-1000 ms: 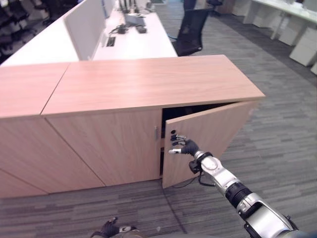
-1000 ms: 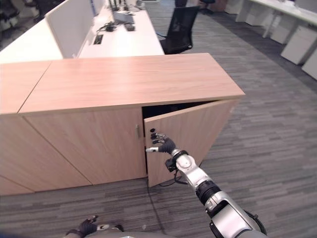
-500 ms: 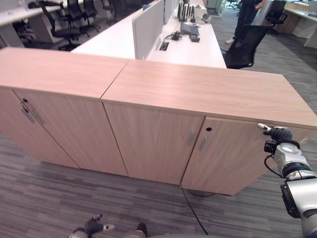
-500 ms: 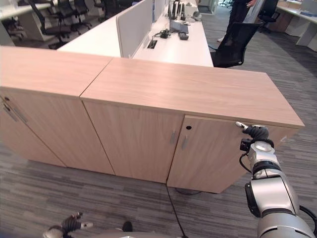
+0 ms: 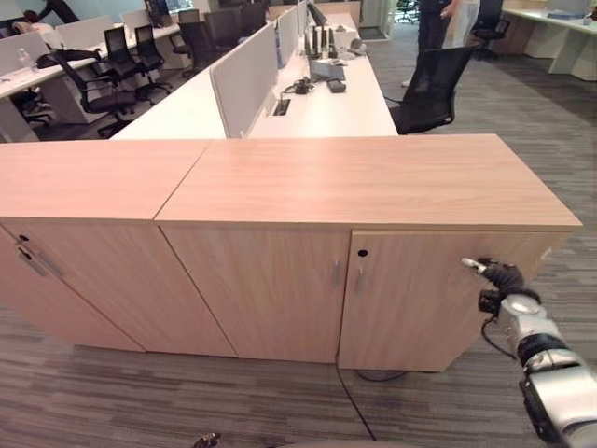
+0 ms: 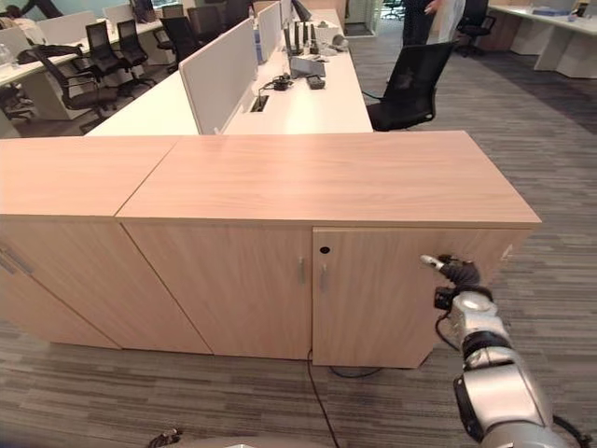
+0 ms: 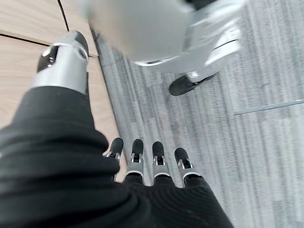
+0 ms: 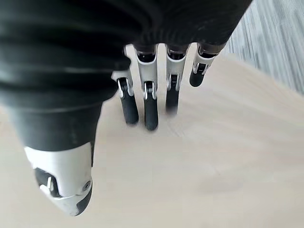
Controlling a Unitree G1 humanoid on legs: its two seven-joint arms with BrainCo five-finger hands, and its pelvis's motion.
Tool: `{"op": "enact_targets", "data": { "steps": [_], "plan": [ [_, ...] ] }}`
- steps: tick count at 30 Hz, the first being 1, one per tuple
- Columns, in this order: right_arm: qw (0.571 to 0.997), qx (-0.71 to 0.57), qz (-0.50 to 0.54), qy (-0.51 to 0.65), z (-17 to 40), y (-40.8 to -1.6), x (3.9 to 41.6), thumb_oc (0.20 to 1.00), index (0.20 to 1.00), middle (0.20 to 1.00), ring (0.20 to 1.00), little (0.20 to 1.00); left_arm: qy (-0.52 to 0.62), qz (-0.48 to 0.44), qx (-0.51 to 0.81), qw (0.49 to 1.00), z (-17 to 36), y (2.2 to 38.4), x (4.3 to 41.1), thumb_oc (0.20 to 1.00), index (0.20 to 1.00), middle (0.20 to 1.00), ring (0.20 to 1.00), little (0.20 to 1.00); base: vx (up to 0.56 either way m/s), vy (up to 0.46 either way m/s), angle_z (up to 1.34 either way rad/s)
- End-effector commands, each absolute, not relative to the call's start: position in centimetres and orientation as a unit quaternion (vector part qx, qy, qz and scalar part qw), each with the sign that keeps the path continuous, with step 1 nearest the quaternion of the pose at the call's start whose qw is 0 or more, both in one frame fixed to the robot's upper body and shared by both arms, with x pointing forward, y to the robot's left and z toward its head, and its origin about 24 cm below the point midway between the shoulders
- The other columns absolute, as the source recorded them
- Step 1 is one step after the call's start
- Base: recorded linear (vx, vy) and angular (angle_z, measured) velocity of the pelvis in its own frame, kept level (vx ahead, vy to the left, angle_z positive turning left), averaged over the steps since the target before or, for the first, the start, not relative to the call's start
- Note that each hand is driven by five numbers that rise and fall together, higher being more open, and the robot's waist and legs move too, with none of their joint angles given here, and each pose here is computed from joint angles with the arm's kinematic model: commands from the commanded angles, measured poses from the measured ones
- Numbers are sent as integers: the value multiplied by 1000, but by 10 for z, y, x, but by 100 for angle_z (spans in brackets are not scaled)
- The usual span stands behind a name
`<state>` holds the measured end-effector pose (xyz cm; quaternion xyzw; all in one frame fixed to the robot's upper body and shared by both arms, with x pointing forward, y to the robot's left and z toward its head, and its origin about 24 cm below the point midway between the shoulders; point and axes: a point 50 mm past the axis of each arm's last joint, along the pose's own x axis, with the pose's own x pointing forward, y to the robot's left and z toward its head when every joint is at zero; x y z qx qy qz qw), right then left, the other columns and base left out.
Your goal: Put the empty folder in the office cabinet
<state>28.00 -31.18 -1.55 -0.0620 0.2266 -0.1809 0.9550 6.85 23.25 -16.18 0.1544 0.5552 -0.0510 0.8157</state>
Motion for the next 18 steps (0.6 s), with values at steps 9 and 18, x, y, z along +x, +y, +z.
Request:
{"op": "enact_targets", "data": {
  "steps": [9, 18],
  "plan": [
    [920, -108, -62, 371, -113, -247, 172, 1000, 1000, 1000, 1000, 1000, 531, -21, 137, 836, -159, 230, 85, 1000, 1000, 1000, 1000, 1000, -17, -47, -7],
    [808, -126, -56, 572, -160, -249, 75, 1000, 1000, 1000, 1000, 1000, 508, -39, 119, 852, -157, 219, 98, 1000, 1000, 1000, 1000, 1000, -14, -14, -9]
  ]
}}
